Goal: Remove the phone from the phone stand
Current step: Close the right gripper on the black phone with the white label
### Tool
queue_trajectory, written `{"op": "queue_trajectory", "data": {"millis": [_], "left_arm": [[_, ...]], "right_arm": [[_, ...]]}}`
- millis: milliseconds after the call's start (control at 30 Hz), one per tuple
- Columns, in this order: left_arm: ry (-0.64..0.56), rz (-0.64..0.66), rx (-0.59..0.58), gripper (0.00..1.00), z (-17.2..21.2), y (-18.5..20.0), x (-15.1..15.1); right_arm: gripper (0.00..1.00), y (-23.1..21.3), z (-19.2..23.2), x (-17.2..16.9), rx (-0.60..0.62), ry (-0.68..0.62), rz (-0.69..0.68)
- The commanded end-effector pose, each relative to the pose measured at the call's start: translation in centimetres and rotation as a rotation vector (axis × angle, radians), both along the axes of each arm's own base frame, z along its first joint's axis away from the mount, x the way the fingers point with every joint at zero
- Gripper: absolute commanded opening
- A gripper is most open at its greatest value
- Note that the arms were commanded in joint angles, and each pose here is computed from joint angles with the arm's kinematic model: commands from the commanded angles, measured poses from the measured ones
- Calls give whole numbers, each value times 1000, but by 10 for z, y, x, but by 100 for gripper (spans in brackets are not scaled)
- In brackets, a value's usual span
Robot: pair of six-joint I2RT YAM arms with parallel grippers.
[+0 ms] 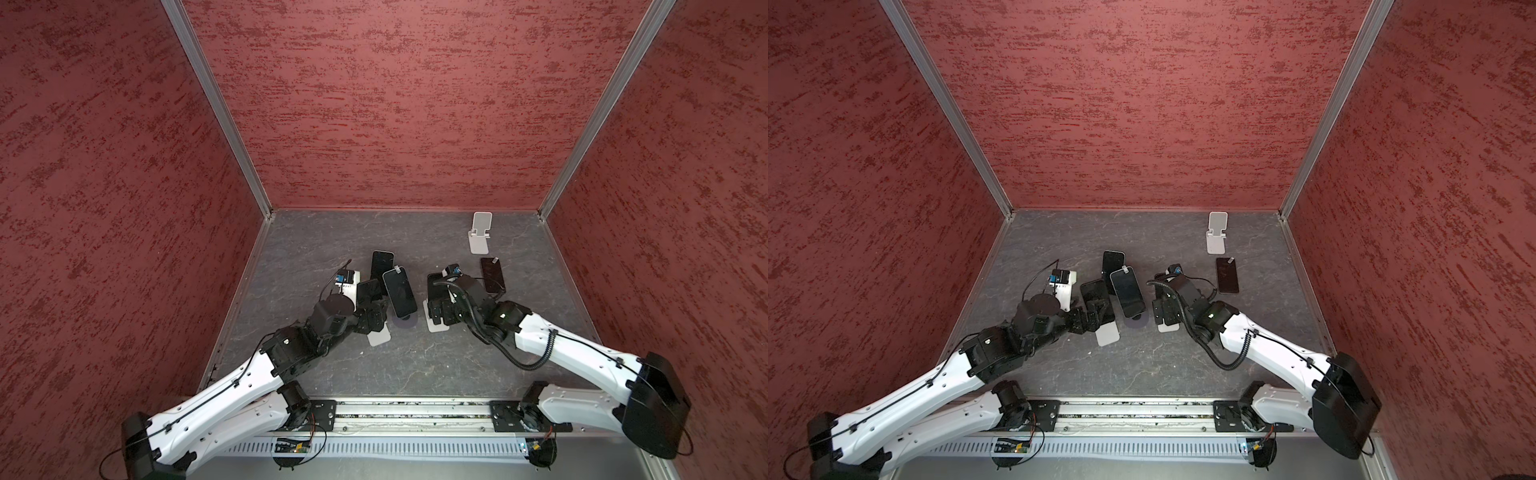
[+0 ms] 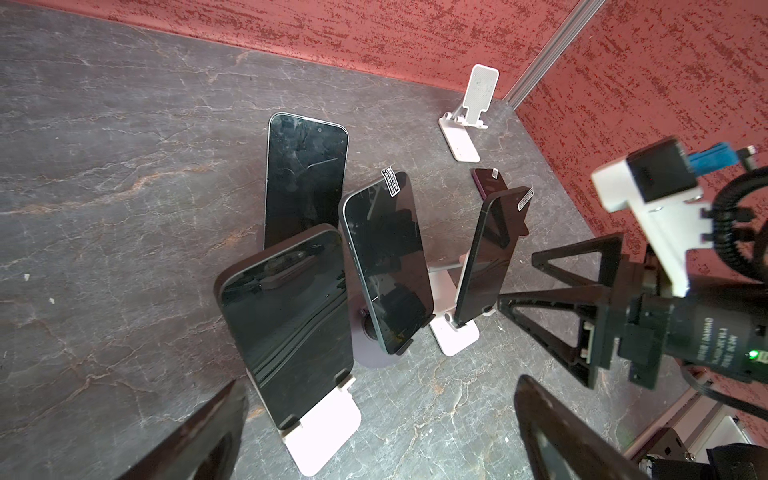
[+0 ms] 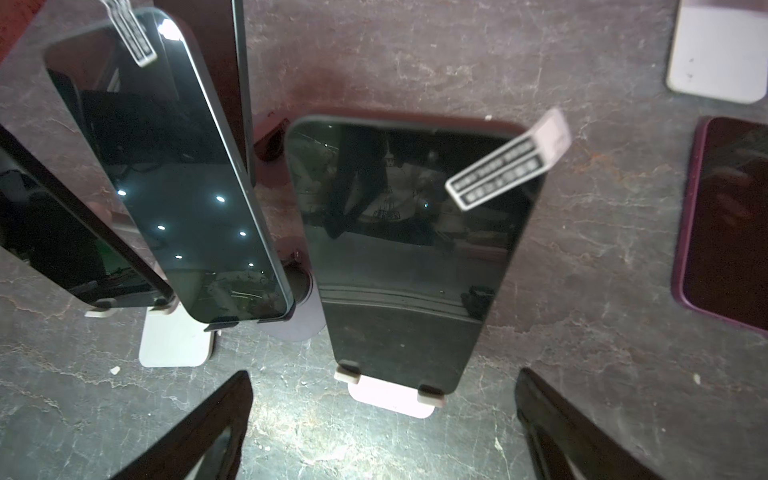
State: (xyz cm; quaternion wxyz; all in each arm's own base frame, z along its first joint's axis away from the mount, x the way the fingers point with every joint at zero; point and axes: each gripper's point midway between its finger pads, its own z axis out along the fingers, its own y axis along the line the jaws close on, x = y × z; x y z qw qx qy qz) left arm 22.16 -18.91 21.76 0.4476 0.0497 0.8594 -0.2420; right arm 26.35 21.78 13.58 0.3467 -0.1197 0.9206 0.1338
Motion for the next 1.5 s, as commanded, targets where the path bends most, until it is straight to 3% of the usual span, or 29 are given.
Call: {"op": "queue_trajectory", "data": {"millis": [0,1100,1467], "left_arm": [[-18,11,2,99,0,2,1],[-67,3,25,100,8,4,4],[-76,4,19,99,15,3,5]], "right_arm": [[99,4,5,9,20,-47,-46],[98,11,-11,33,-33,-134,-75],[92,7,-21,37,-61,-154,-85]]}}
